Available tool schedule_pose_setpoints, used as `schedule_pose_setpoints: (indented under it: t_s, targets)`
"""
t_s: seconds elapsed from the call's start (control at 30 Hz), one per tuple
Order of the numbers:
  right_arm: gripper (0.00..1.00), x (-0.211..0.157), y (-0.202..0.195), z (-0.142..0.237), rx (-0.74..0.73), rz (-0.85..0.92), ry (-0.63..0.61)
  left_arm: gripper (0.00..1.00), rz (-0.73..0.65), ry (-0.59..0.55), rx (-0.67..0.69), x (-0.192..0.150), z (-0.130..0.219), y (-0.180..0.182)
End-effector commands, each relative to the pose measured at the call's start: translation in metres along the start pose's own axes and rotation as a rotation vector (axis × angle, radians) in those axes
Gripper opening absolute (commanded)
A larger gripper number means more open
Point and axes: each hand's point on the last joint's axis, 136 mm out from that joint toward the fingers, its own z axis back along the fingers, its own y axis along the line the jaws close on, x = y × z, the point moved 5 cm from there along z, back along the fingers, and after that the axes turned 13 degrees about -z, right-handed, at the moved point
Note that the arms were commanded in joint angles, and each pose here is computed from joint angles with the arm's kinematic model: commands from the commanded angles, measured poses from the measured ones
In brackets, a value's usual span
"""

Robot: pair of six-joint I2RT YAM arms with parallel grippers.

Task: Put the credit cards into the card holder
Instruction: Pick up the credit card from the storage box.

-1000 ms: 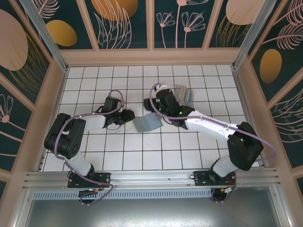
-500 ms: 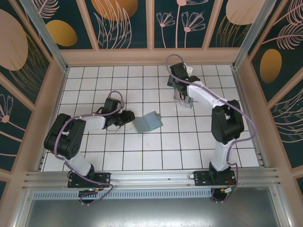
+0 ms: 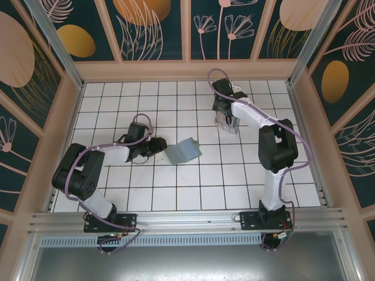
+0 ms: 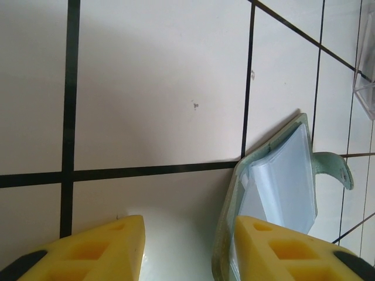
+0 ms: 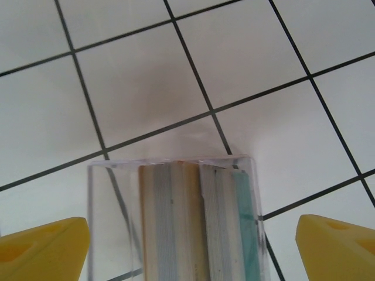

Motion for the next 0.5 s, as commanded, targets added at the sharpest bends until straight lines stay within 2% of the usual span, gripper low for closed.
schedule_pose_setpoints:
  t_s: [0.0,0.3,0.47]
  targets:
    - [0.91,-0.009,-0.014,-0.013,-0.042,0.019,0.045,0.45,-0.007,-0.006,-0.018,0.000,-0.001,-0.005]
    - [0.89,-0.022,-0.022,-0.027,-0.074,0.041,0.087,0.45,-0.010,-0.003,-0.017,0.002,-0.002,-0.006]
    - [0.90,-0.017,-0.016,-0.018,-0.036,0.036,0.083,0.45,-0.013,-0.003,-0.017,0.002,-0.003,-0.007]
